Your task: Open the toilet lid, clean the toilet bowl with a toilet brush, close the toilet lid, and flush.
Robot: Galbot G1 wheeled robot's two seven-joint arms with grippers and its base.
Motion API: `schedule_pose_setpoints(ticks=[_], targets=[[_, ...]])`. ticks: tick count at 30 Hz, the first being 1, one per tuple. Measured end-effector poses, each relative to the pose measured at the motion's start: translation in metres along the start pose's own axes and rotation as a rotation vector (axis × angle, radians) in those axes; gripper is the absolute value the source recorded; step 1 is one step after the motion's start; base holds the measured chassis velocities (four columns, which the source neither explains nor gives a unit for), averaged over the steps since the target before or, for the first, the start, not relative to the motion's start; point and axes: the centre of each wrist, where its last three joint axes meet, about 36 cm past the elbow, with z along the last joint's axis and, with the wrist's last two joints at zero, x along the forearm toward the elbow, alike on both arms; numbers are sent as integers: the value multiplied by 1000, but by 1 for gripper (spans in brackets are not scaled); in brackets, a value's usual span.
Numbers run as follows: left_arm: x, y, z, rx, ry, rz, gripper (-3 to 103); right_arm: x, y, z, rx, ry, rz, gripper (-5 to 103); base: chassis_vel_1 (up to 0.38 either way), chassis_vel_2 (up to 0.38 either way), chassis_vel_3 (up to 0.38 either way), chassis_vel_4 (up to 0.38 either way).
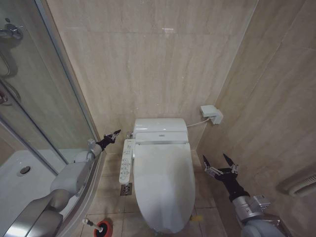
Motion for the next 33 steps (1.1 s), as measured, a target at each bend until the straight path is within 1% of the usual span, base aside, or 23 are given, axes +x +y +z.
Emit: schedule_pose_setpoints(ticks=[7, 13, 23, 28, 32, 33], targets=[[1, -1, 2, 5, 0, -1, 0, 0, 0, 0, 0, 0, 0, 100, -85, 92, 107, -91], [3, 0, 6, 6, 3, 8, 0, 0, 0, 0, 0, 0, 0, 100, -37, 30, 25, -33], [13, 5, 16, 7, 31, 41, 0, 0, 0, 0, 0, 0, 0, 100, 16, -5, -9, 12], [19, 7, 21, -5, 54, 78, 0, 0, 0, 0, 0, 0, 0, 100, 0, 0, 0, 0], [24, 8, 29, -22, 88, 126, 0, 0, 0, 0, 0, 0, 0, 100, 0, 0, 0, 0], [24, 8, 29, -22, 88, 126, 0, 0, 0, 0, 0, 0, 0, 100, 0, 0, 0, 0]])
